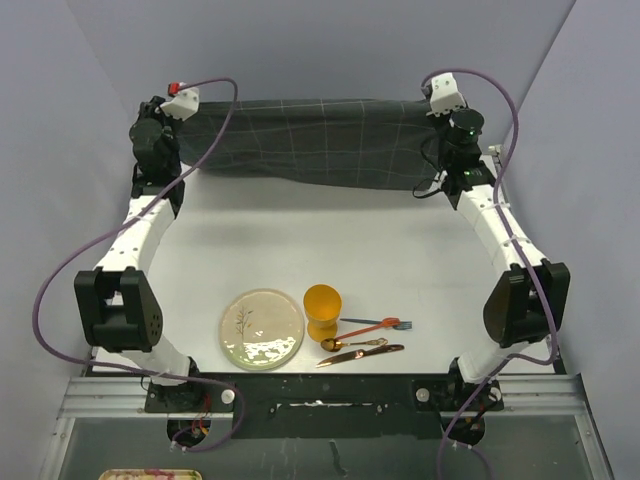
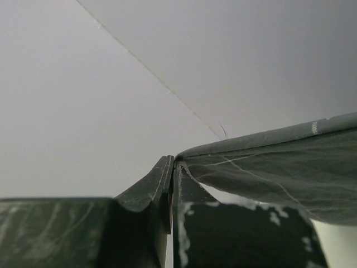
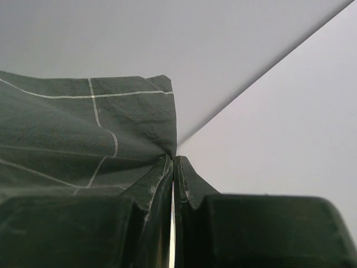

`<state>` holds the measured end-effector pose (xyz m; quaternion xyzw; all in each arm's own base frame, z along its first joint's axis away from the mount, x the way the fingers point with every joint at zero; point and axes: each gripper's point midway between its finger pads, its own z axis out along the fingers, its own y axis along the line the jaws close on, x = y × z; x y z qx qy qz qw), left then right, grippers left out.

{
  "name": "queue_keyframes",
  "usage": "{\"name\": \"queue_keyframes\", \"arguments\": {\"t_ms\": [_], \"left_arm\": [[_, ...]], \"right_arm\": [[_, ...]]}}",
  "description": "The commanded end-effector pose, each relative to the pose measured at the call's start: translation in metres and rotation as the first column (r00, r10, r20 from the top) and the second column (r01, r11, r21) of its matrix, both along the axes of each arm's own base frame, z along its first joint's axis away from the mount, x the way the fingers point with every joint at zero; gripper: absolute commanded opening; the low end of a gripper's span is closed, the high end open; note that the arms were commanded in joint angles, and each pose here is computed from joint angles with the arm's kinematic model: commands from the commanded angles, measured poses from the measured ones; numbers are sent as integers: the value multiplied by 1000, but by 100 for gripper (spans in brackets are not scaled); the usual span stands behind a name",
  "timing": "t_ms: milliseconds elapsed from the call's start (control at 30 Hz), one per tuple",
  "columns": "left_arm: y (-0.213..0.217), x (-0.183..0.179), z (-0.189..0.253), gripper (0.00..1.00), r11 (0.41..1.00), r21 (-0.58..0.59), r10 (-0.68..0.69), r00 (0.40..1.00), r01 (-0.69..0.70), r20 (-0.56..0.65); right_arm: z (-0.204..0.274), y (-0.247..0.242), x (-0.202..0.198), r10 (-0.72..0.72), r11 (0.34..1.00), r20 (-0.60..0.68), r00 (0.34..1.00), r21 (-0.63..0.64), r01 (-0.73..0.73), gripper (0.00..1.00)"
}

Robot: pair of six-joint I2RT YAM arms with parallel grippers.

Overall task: Set the dinner table for one person
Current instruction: Flatten out the napkin at the center of the board.

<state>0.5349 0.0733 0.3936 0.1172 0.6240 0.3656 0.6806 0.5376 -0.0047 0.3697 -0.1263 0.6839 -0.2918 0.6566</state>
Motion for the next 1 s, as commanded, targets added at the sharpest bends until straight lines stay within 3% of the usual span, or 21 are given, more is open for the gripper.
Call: {"name": "queue_keyframes", "arguments": {"t_ms": [0, 167, 367, 533, 733, 967], "left_arm": [[4, -42, -10, 0, 999, 25, -33, 997, 34, -63], [-10, -72, -56, 0, 988, 79, -107, 966, 129, -237], [-12, -69, -46, 0, 989, 53, -120, 964, 136, -239], [-14, -34, -27, 0, 990, 34, -126, 966, 137, -228], [-12, 27, -36, 0, 996, -19, -94, 960, 93, -264], [-24, 80, -20, 0, 997, 50, -54, 973, 67, -225]], "right_arm": [[-8, 0, -46, 89, 995, -139, 986, 64, -81, 0], [-58, 32, -87, 289, 956, -346, 892, 160, -248, 0], [-62, 32, -85, 287, 955, -343, 895, 182, -236, 0], [-50, 44, -57, 292, 950, -319, 902, 209, -234, 0], [-35, 43, -5, 218, 953, -214, 952, 258, -160, 0], [-11, 37, 51, 106, 970, -83, 991, 228, -85, 0]]}}
